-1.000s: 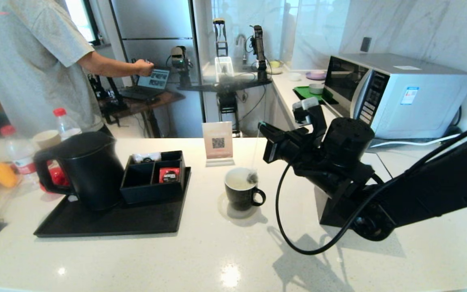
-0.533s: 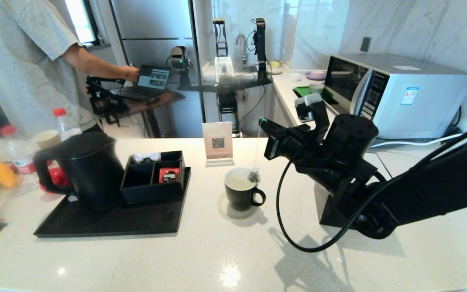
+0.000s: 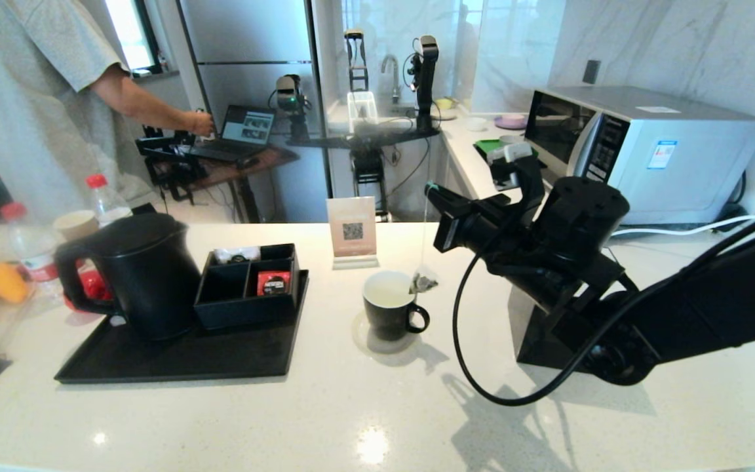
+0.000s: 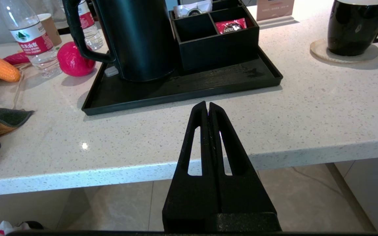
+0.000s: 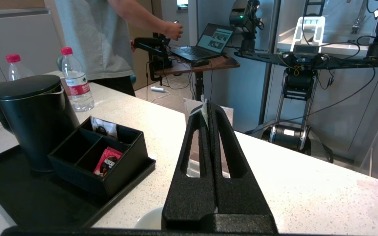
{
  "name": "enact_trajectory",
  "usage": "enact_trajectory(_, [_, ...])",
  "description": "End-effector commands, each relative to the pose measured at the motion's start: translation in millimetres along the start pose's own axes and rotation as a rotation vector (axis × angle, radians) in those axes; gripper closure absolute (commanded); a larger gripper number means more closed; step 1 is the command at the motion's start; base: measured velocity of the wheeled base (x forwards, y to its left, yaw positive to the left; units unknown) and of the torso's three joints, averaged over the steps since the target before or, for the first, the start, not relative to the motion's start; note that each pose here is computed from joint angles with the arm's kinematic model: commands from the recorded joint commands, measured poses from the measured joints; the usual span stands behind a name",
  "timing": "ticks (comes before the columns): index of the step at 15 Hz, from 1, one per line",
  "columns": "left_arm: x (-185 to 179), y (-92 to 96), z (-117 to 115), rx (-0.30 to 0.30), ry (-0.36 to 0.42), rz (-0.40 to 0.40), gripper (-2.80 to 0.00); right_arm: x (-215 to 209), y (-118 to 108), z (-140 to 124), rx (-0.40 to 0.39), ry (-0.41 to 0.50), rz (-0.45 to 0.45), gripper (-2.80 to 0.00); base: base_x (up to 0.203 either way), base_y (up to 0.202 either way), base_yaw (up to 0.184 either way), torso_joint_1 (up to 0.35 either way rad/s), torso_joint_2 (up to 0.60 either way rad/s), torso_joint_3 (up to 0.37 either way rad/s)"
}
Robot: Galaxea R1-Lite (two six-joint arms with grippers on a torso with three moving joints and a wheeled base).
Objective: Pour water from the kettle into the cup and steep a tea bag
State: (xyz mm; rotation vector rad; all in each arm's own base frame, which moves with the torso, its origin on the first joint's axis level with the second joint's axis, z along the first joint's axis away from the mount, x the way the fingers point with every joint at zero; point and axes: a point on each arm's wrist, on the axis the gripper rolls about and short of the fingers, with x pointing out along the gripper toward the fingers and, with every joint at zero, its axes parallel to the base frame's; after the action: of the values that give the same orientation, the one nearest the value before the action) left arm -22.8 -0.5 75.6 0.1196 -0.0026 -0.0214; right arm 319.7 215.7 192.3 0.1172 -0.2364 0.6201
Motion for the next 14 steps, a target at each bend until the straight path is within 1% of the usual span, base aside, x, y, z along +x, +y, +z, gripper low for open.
enact_trajectory(1, [0.0, 0.0, 0.0, 0.000, 0.000, -0.001, 0.00, -5.6, 1.4, 1.8, 0.000, 0.001, 0.003, 0.00, 0.000, 0.000, 0.000, 0.000, 0.00, 0.000])
enact_trajectory(9, [0.0, 0.0, 0.0, 0.000, 0.000, 0.000, 0.00, -15.8, 3.1, 8.8, 0.000, 0.003, 0.006, 0.00, 0.000, 0.000, 0.000, 0.000, 0.00, 0.000])
enact_trajectory(11, [0.0, 0.0, 0.0, 0.000, 0.000, 0.000, 0.00, -16.3, 2.8, 14.0, 0.001, -0.011, 0.005, 0.00, 0.000, 0.000, 0.000, 0.000, 0.00, 0.000])
enact_trajectory(14, [0.0, 0.0, 0.0, 0.000, 0.000, 0.000, 0.00, -20.4, -0.4, 29.9, -0.001, -0.047, -0.004, 0.00, 0.000, 0.000, 0.000, 0.000, 0.00, 0.000])
